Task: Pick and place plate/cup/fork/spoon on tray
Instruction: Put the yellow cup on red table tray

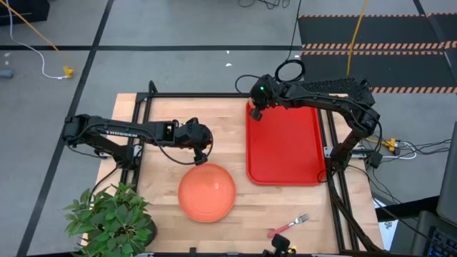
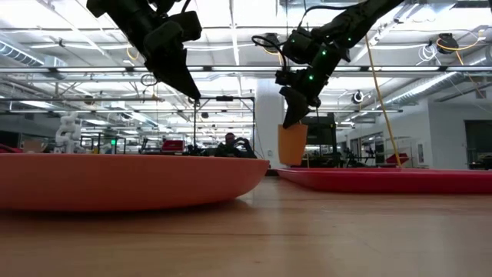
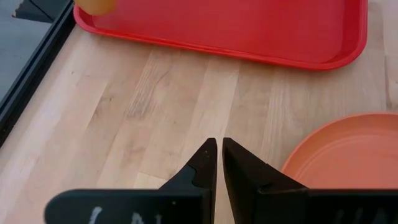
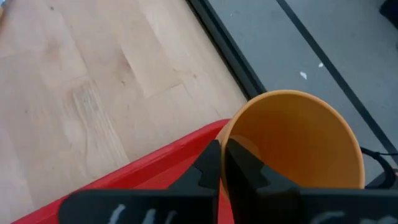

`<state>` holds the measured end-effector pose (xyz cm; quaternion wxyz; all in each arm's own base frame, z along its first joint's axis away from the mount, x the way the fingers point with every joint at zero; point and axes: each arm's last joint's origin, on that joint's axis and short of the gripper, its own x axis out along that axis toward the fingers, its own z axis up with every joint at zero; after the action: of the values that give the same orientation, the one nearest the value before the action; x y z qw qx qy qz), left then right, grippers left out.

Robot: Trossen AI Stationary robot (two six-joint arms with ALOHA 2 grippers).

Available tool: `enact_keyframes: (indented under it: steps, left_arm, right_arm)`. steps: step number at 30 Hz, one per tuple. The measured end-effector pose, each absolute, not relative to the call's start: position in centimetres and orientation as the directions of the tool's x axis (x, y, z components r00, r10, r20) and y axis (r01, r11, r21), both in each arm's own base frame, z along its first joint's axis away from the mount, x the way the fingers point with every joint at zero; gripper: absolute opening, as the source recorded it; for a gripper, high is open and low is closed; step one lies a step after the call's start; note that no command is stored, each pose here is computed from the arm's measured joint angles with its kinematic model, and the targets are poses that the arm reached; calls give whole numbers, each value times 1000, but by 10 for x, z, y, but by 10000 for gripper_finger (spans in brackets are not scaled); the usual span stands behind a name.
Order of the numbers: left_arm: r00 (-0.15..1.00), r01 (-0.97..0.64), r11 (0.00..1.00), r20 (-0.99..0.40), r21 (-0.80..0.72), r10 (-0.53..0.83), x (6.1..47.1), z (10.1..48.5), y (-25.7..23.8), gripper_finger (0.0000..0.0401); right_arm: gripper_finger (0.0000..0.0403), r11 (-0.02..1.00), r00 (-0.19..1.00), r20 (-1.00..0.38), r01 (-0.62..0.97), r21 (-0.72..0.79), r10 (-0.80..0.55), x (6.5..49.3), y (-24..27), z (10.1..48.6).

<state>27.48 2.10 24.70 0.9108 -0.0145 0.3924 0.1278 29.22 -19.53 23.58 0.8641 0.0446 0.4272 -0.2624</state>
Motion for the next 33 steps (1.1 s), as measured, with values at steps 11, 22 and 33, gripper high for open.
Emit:
enact_keyframes:
  steps: [11,22,33]
  left_arm:
    - [659,-242,967,-719,75,221,275,247,21,31]
    - [687,-218,971,-692,95,222,277,250,21,31]
    - [726,-205,973,-651,104,222,281,254,21,31]
  right_arm:
    - [3,855,500,-757,497,-148,-421,289,-195,223]
    - [4,852,486,-767,502,-147,-419,285,-196,217]
    - [4,852,484,-767,503,-149,-420,286,-196,212]
